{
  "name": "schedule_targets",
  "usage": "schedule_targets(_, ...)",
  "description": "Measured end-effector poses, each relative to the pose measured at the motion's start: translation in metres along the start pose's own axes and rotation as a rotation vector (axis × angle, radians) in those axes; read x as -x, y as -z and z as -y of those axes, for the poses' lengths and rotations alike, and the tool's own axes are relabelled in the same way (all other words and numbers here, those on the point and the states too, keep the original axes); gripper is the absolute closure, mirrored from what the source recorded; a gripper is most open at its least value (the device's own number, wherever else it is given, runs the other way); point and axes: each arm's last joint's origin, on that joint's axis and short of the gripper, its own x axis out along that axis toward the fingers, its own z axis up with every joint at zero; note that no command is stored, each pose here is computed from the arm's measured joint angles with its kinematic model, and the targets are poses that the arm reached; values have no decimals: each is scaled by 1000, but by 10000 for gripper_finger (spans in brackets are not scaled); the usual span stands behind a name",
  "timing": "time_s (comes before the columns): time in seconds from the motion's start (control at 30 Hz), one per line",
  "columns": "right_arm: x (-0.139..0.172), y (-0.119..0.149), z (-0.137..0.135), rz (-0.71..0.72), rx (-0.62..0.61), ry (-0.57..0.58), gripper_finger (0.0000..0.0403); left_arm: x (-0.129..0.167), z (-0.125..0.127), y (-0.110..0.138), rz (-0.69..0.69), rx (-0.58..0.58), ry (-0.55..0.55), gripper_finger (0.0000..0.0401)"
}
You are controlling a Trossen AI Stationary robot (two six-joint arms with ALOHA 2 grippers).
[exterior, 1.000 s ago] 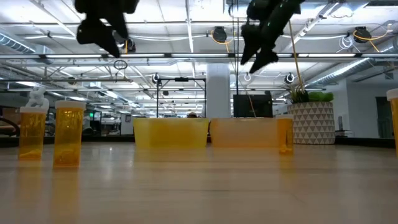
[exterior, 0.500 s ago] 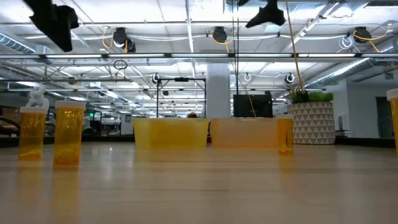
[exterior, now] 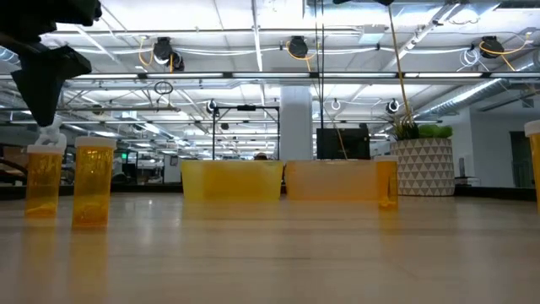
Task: Pick and place medicine bottles into bin by pill shape (circle, oval)
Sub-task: Put the small orange tablet bottle into the orange bin
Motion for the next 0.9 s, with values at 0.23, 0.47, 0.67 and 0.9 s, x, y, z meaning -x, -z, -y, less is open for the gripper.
schedule_targets(0.23,1,5,-8,16,0,5,101,-12,-7,-1,34,-39,10,98)
schedule_targets(0.47,2,5,-8,17,0,4,101,-19,-15,-3,60,-21,-8,120)
schedule_targets(0.67,1,3,-6,20,23,11,101,-22,-15,-7,80,-97,-2,151)
schedule_targets(0.9,1,1,-2,27,47,25,101,-35,-14,-12,43,-118,11,155)
